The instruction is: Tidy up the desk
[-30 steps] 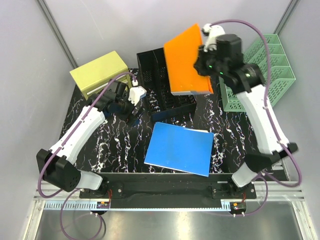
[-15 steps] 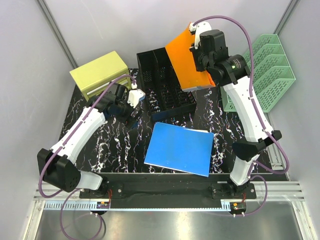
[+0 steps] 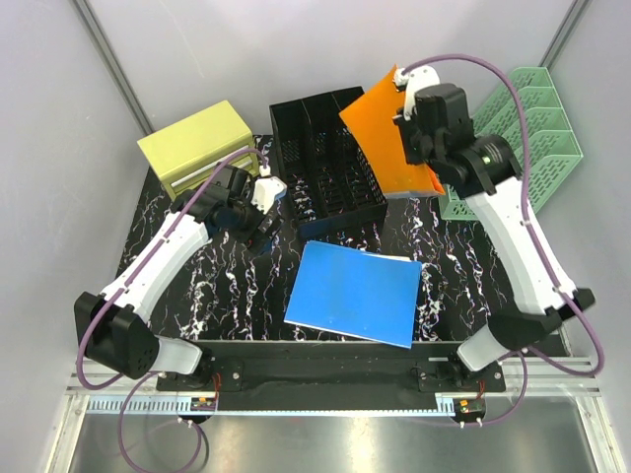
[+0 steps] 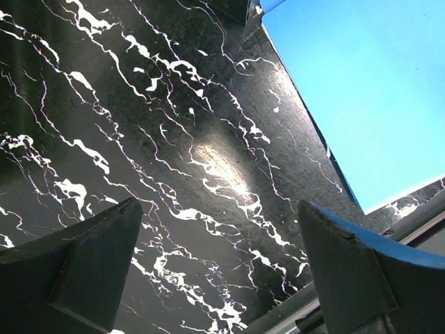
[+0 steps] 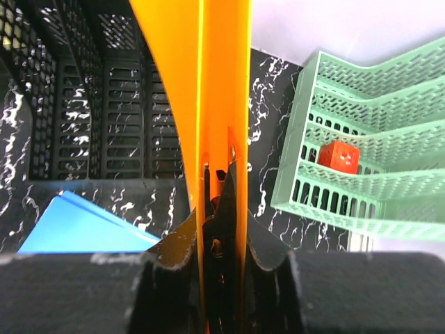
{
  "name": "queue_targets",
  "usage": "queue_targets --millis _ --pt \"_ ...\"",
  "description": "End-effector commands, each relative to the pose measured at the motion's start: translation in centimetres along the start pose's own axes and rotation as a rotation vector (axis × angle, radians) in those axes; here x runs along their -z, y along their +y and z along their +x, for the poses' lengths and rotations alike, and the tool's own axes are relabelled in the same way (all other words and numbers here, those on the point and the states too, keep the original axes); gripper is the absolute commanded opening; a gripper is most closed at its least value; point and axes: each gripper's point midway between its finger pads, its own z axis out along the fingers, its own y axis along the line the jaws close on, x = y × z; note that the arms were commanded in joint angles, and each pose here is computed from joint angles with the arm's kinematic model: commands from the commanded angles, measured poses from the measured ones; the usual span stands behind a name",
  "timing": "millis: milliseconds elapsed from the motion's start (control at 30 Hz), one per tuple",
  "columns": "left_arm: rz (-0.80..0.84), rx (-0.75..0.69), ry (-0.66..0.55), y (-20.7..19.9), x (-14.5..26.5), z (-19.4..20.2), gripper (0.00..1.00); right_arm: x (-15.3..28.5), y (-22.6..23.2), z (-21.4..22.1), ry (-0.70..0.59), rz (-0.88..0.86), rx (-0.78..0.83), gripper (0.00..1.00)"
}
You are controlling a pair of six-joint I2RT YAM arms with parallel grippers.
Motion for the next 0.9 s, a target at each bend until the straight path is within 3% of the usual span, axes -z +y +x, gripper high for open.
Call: queue_targets --millis 0,533,867 --pt "-0.005 0.006 -0.058 0.1 0.4 -1.1 0.99 4.2 -1.6 -3.6 -0.203 0.006 -0.102 0.0" --pt "-0.024 0.004 -0.046 0.2 0.2 -0.2 0.99 2.4 1.7 -2.0 -0.171 -0.129 -0.117 0.0" --pt "-0.031 0.003 -0.044 0.3 0.0 0.1 0.99 -1.5 3.5 -1.2 -0.13 -0.143 -0.094 0.0"
